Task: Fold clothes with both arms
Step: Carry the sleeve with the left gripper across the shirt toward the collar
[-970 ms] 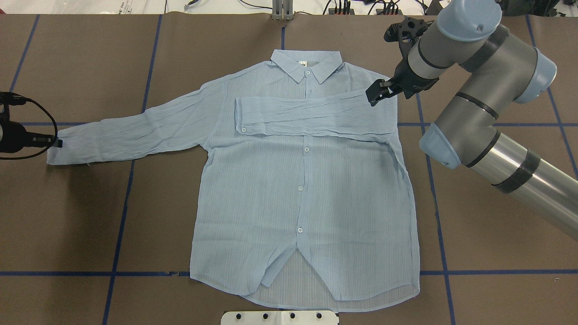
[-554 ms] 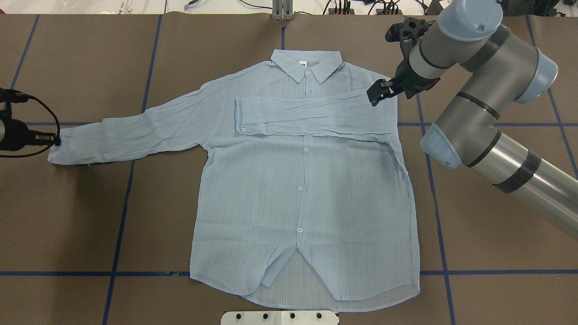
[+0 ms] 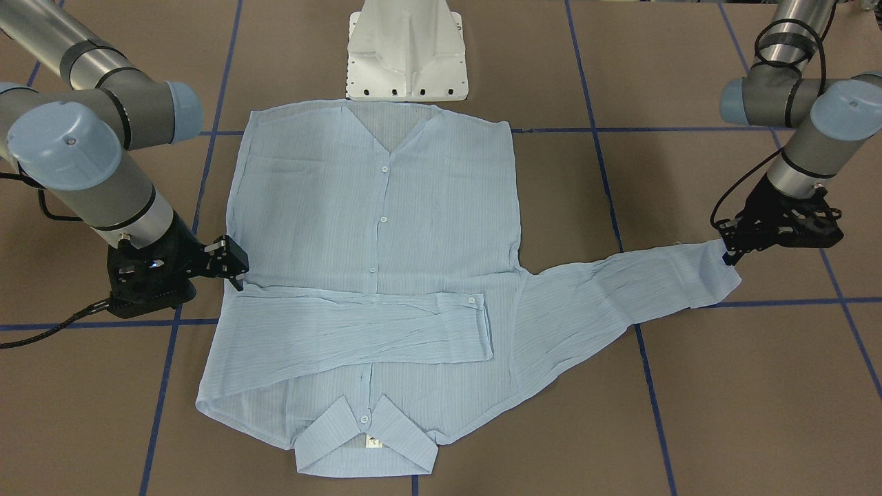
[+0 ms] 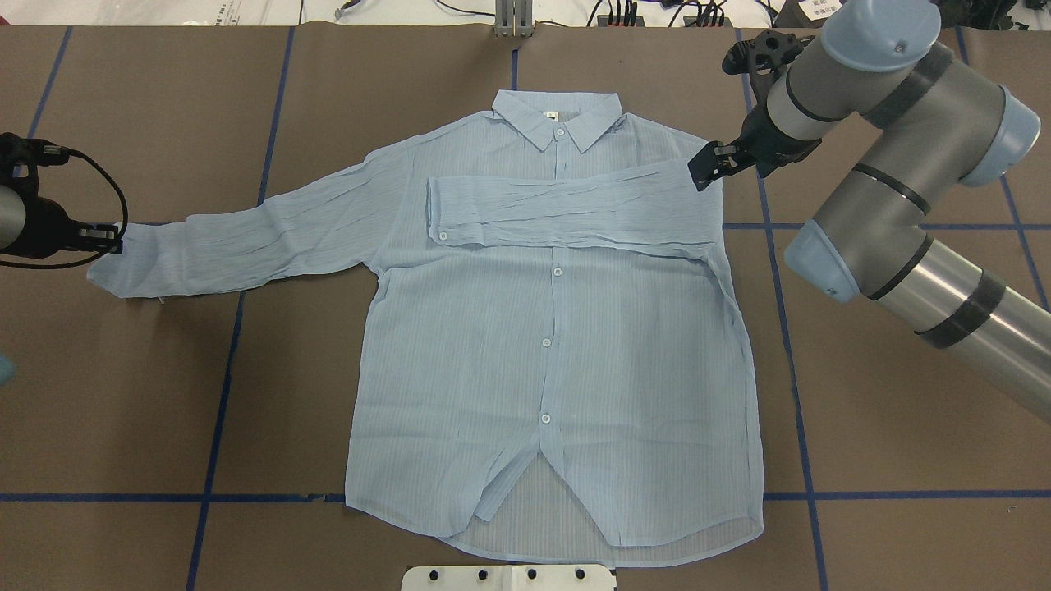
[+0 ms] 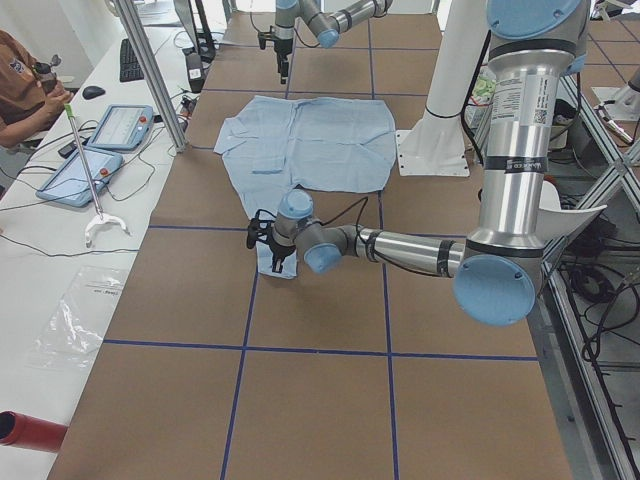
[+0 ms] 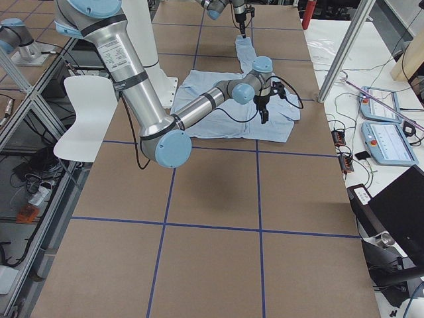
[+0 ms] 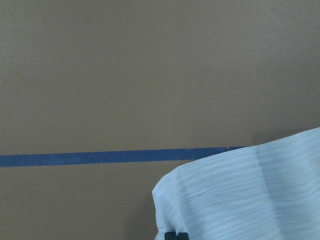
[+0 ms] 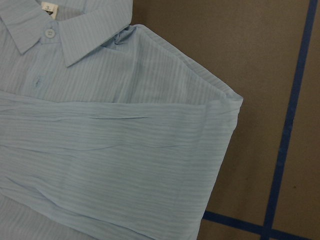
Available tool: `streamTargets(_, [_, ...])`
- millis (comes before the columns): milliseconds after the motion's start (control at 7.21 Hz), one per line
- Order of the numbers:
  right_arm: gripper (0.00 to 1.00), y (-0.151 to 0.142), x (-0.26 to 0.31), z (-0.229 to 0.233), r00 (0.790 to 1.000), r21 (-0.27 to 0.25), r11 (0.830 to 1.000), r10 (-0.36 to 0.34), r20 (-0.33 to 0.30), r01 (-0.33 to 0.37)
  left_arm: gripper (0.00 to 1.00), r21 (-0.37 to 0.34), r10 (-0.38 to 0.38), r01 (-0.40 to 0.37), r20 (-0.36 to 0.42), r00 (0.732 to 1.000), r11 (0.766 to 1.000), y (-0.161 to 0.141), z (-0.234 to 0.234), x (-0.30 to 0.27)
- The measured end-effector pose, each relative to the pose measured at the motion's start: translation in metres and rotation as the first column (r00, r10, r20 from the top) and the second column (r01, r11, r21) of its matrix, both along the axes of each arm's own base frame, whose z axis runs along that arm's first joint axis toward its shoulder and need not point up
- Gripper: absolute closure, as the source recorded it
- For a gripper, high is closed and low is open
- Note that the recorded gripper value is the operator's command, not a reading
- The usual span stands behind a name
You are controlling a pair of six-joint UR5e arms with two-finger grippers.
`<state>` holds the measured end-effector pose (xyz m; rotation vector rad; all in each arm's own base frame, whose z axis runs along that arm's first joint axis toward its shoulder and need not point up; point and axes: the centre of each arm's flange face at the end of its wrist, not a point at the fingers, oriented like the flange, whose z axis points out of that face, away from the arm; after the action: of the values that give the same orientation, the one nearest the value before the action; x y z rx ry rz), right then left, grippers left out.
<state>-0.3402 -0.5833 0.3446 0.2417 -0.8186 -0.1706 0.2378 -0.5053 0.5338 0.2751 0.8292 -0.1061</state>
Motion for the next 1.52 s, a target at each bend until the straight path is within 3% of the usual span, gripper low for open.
streamTargets(554, [0.00,0.002,0.085,0.102,0.998,-0.057,0.998,-0.034,-0.044,0.032,1.00,-0.147,-0.098,0.080,-0.118,0.988,0.986,-0.045,-0.223,0.075])
streamTargets(970, [0.00,0.035,0.140,0.187,0.998,-0.070,0.998,-0.006,-0.057,0.002,1.00,-0.231,-0.095,0.014,-0.342,0.935,0.973,-0.037,-0.387,0.101])
streamTargets(1525, [0.00,0.047,0.155,0.219,0.998,-0.062,0.998,0.011,-0.057,-0.014,1.00,-0.268,-0.141,0.004,-0.493,0.859,0.963,-0.044,-0.482,0.114])
